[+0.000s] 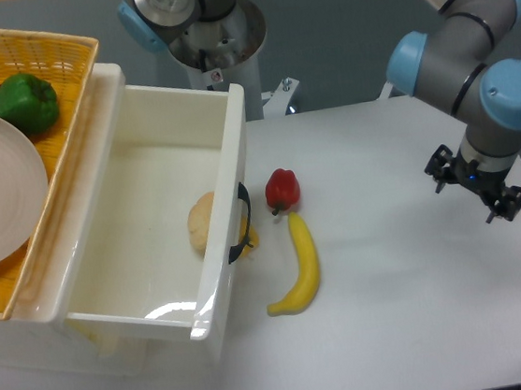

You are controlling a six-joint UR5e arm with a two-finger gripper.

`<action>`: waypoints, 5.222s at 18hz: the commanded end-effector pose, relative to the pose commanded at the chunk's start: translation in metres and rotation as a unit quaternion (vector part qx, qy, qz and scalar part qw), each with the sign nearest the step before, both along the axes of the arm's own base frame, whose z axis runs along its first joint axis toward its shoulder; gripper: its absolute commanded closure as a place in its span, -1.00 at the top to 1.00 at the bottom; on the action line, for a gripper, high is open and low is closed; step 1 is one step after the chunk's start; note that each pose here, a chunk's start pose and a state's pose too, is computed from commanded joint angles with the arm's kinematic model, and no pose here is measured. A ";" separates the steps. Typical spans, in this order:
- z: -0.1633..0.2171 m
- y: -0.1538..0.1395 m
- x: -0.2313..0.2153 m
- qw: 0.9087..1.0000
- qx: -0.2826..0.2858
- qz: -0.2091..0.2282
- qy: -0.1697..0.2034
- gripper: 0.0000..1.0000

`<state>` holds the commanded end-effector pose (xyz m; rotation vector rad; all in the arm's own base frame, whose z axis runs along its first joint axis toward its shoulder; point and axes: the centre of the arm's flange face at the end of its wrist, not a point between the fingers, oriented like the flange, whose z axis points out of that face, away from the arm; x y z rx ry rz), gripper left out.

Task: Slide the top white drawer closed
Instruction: 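Move the gripper toward the front face of the open white drawer, then lower the gripper against the drawer front beside the red pepper, then push the white drawer into the cabinet with the gripper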

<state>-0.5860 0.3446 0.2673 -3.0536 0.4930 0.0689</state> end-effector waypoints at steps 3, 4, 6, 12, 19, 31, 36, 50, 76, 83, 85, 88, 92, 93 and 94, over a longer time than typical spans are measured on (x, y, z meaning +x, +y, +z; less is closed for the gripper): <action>-0.008 -0.006 -0.001 1.000 0.029 0.008 -0.007 1.00; -0.008 -0.007 0.000 0.999 0.029 0.014 -0.008 1.00; -0.014 -0.007 0.004 0.999 0.026 0.033 -0.017 1.00; -0.025 -0.009 0.028 0.997 0.020 0.061 -0.038 1.00; -0.019 0.023 0.074 0.981 0.048 0.170 -0.077 0.38; 0.033 0.113 0.154 0.965 0.096 0.216 -0.112 -0.95; 0.070 0.116 0.183 0.958 0.125 0.206 -0.154 -0.98; 0.099 0.108 0.222 0.945 0.105 0.210 -0.226 -1.00; 0.111 0.136 0.277 0.948 0.097 0.184 -0.240 -1.00; 0.110 0.153 0.305 0.949 0.085 0.177 -0.246 -1.00; 0.109 0.156 0.312 0.949 0.081 0.178 -0.248 -1.00; 0.110 0.158 0.320 0.949 0.078 0.178 -0.249 -1.00; 0.109 0.159 0.333 0.950 0.074 0.171 -0.251 -1.00; 0.108 0.159 0.335 0.950 0.073 0.171 -0.251 -1.00; 0.109 0.160 0.337 0.950 0.073 0.171 -0.251 -1.00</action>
